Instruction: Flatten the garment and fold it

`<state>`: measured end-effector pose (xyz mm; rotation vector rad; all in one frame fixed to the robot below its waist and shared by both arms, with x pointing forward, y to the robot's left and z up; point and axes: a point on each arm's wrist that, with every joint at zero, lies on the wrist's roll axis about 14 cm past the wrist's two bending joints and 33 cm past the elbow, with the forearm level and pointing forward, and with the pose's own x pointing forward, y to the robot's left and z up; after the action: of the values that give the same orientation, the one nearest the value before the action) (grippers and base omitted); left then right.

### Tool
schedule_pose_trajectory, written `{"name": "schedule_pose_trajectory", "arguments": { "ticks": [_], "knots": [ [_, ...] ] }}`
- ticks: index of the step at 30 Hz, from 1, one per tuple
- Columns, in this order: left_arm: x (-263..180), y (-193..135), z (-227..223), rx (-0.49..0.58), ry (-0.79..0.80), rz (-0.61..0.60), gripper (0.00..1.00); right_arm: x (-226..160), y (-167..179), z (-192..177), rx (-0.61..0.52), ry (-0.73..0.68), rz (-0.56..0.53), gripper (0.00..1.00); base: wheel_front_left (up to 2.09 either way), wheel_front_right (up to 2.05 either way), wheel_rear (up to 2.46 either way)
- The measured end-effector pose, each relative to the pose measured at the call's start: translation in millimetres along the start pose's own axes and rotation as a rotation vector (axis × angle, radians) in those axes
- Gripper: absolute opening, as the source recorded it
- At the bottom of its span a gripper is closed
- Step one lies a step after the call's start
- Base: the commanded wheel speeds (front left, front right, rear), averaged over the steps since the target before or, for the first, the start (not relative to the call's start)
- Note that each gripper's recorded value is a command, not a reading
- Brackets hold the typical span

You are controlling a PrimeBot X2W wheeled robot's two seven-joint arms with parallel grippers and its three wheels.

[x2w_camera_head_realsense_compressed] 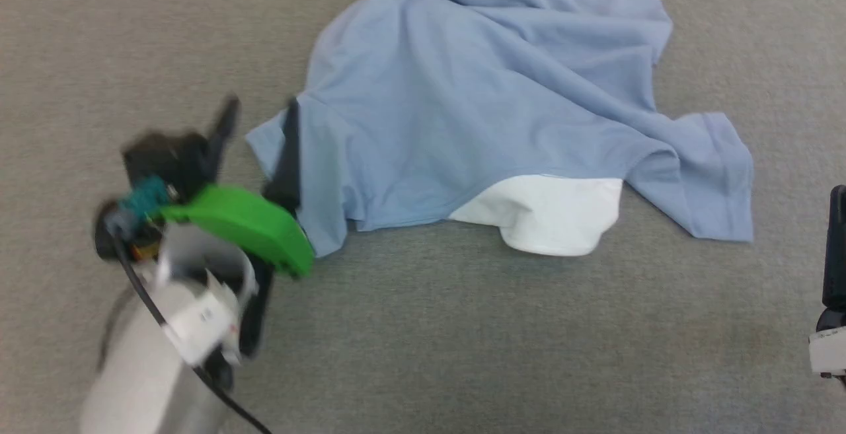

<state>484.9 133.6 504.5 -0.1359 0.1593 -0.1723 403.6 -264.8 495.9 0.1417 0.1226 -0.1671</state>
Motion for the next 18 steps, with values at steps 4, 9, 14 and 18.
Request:
{"name": "schedule_pose_trajectory", "arguments": {
  "ticks": [4, 9, 14, 18],
  "knots": [
    [-29, -3, -22, -0.081, 0.063, 0.035, 1.0, 4, 15, 4, 0.003, -0.002, 0.044, 1.0, 0.0, 0.0, 0.0],
    [-41, 5, -47, -0.102, 0.155, 0.081, 1.0, 11, 30, 4, 0.0, 0.006, 0.087, 1.0, 0.0, 0.0, 0.0],
    [-36, 6, -72, -0.114, 0.254, 0.078, 1.0, 16, 31, -5, -0.009, 0.036, 0.089, 1.0, 0.0, 0.0, 0.0],
    [-33, 7, -93, -0.114, 0.344, 0.077, 1.0, 17, 30, -10, -0.012, 0.053, 0.083, 1.0, 0.0, 0.0, 0.0]
  ]
}}
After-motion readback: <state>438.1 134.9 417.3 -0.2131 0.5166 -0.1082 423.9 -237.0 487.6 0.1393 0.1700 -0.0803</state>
